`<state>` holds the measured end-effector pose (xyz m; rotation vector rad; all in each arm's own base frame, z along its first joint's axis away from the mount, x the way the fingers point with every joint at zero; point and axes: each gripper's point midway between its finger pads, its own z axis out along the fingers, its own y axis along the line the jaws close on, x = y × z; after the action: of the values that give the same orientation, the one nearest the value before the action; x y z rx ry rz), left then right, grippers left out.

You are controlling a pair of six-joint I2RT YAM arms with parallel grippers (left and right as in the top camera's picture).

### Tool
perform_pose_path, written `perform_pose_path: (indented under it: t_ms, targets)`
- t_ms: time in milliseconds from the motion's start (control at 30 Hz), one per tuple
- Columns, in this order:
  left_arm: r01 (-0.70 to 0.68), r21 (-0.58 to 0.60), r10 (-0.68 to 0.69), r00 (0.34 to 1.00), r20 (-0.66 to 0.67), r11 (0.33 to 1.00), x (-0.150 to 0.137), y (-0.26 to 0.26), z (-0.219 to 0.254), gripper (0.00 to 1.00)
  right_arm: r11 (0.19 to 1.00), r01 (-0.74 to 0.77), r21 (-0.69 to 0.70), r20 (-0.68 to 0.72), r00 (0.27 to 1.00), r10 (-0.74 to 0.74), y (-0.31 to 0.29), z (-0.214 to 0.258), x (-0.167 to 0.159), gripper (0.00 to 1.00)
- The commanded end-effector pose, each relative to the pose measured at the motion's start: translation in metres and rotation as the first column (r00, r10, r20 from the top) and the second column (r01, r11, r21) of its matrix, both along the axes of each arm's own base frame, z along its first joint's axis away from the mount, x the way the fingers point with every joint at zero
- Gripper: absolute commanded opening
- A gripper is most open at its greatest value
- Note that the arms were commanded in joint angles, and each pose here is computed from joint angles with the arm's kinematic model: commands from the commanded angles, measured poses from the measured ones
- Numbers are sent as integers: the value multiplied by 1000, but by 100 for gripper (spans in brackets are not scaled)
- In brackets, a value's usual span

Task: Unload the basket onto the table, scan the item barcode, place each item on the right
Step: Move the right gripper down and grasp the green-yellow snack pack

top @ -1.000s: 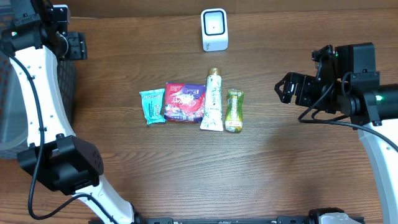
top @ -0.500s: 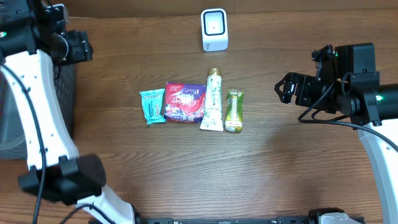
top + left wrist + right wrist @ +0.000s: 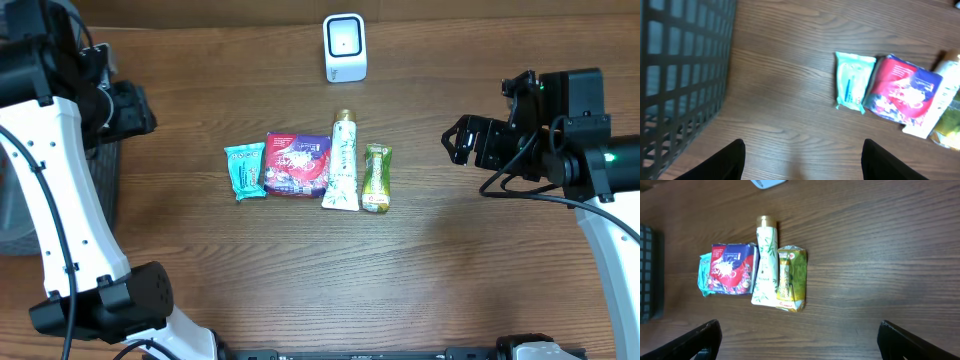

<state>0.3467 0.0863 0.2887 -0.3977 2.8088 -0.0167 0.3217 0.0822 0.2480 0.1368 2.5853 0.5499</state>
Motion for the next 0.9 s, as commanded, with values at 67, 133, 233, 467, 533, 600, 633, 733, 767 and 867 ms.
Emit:
perform_pose_path:
  t_ms: [67, 133, 233, 467, 533, 600, 633, 733, 767, 867]
  targets:
    - [138, 52, -146, 965, 217, 989, -14, -43, 61, 67, 1000, 1, 28, 3, 1000, -1, 14, 2, 10, 100]
    - [152, 68, -165, 941, 296, 986, -15, -54, 80, 67, 999, -13, 30, -29, 999, 14, 23, -9, 13, 100]
    - [140, 78, -159, 913, 375, 987, -13, -60, 99, 73, 999, -45, 23, -91, 995, 47, 40, -31, 18, 91]
    - [136, 74, -154, 915, 372, 988, -2, -58, 93, 100, 994, 46, -103, -200, 978, -66, 62, -84, 32, 88]
    - [137, 70, -154, 920, 359, 988, 2, -58, 89, 100, 992, 42, -118, -220, 973, -67, 70, -96, 33, 87]
    - [138, 66, -153, 926, 346, 988, 6, -58, 84, 100, 992, 14, -128, -245, 968, -45, 80, -108, 32, 85]
    - [139, 64, -153, 929, 337, 988, 9, -57, 80, 100, 991, 1, -133, -257, 966, -35, 85, -114, 31, 84]
    - [141, 64, -154, 937, 313, 988, 16, -56, 72, 100, 989, -43, -144, -304, 953, -3, 97, -135, 27, 84]
    - [140, 63, -153, 941, 303, 988, 18, -55, 68, 100, 989, -53, -140, -317, 948, 6, 100, -140, 26, 83]
    - [142, 55, -152, 949, 276, 988, 25, -54, 58, 100, 991, -71, -113, -358, 933, 26, 107, -152, 24, 81]
